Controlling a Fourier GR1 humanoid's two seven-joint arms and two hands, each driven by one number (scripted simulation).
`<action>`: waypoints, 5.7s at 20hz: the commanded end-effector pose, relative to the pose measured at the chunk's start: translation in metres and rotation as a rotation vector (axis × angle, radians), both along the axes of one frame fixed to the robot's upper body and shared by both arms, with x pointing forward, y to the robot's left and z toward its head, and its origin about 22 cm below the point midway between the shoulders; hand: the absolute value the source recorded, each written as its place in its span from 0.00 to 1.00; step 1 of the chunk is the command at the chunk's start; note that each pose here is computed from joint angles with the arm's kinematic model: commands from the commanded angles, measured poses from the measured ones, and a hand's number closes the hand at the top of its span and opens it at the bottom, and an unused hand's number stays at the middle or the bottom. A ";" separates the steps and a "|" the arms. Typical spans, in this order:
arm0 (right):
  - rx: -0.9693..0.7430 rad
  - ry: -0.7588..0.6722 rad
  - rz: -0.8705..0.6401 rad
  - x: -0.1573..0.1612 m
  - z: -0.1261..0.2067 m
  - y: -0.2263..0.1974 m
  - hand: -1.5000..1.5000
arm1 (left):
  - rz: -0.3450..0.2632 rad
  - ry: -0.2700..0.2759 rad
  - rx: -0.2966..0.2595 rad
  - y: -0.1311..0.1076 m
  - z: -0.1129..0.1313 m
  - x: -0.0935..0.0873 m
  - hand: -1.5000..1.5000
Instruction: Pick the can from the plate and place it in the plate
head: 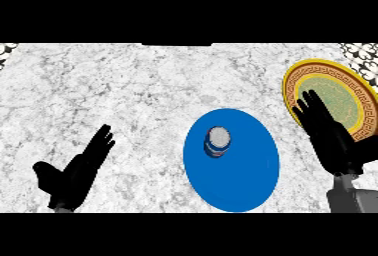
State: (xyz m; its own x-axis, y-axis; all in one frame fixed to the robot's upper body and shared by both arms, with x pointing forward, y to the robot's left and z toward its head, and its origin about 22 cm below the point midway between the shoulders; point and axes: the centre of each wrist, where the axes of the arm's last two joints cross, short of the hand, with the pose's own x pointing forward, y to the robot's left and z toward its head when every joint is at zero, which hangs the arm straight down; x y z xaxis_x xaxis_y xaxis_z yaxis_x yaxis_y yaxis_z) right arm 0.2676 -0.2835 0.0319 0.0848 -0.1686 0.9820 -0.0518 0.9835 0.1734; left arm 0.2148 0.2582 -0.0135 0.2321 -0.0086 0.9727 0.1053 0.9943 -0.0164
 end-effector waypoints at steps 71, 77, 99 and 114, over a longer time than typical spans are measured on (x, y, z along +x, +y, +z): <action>-1.214 0.231 0.446 0.039 0.027 0.176 0.00 | 0.209 0.028 0.206 0.005 -0.006 0.031 0.50; -1.292 0.106 0.424 0.029 0.014 0.169 1.00 | 0.246 0.020 0.212 0.006 0.017 0.039 0.50; -1.365 -0.089 -0.179 0.107 0.058 0.072 1.00 | 0.216 0.023 0.224 -0.012 0.003 0.037 0.50; -1.301 -0.014 -0.622 0.108 0.096 -0.018 1.00 | 0.218 0.033 0.214 -0.011 -0.007 0.032 0.50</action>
